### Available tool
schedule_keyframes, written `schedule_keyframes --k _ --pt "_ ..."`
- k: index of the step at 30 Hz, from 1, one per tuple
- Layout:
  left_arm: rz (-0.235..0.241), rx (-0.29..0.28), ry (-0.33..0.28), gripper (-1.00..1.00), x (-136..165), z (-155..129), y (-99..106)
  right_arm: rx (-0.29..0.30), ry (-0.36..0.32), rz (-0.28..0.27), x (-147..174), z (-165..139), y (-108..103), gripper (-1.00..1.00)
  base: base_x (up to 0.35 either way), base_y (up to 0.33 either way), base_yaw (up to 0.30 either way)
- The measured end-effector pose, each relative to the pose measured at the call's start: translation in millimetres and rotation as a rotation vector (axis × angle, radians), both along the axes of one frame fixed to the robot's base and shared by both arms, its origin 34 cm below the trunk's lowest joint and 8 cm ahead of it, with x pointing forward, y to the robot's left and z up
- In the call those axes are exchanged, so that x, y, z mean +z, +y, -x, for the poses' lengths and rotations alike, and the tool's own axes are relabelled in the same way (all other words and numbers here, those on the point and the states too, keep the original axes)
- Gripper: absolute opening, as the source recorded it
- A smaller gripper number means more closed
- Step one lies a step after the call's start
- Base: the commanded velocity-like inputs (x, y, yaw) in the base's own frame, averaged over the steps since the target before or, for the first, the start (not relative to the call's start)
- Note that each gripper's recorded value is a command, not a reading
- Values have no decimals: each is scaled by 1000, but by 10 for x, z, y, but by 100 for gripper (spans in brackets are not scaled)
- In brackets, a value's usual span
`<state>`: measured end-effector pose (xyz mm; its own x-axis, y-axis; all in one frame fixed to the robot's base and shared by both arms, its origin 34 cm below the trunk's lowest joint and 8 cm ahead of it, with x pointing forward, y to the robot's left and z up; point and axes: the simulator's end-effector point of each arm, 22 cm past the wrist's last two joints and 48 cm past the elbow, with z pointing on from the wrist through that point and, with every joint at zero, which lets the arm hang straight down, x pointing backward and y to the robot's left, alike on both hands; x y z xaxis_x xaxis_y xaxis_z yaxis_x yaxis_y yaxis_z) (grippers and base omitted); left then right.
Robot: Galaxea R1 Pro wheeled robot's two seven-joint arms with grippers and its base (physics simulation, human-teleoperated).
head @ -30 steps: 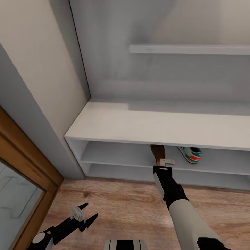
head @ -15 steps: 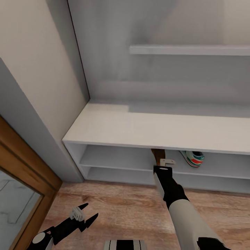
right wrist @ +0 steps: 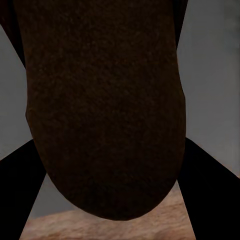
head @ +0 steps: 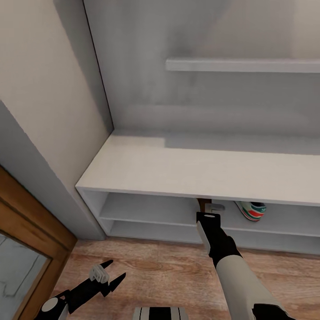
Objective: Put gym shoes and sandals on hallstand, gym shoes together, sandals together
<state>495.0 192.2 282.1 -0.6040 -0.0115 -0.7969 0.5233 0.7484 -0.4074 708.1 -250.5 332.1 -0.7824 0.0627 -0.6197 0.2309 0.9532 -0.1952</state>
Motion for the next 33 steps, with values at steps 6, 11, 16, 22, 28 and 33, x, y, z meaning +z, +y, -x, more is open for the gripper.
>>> schedule_keyframes --k 6,11,16,22,28,33 --pt "-1 1 1 100 -2 1 0 -1 -1 0 6 -2 -2 -100 133 0 0" --pt "-1 2 2 100 -4 0 3 -1 -1 0 4 -2 -4 -100 64 0 0" --pt "-1 2 2 100 -4 -2 4 -2 -1 0 4 -3 -5 -100 16 0 0" --pt "-2 2 2 100 -5 -2 4 -2 -1 0 4 -3 -5 -100 8 0 0" --pt "-2 2 2 100 -4 -1 4 -2 -2 0 7 -3 -5 -100 93 0 0" --pt "-3 3 1 100 -4 -3 13 -2 -3 0 9 -6 -6 100 36 0 0"
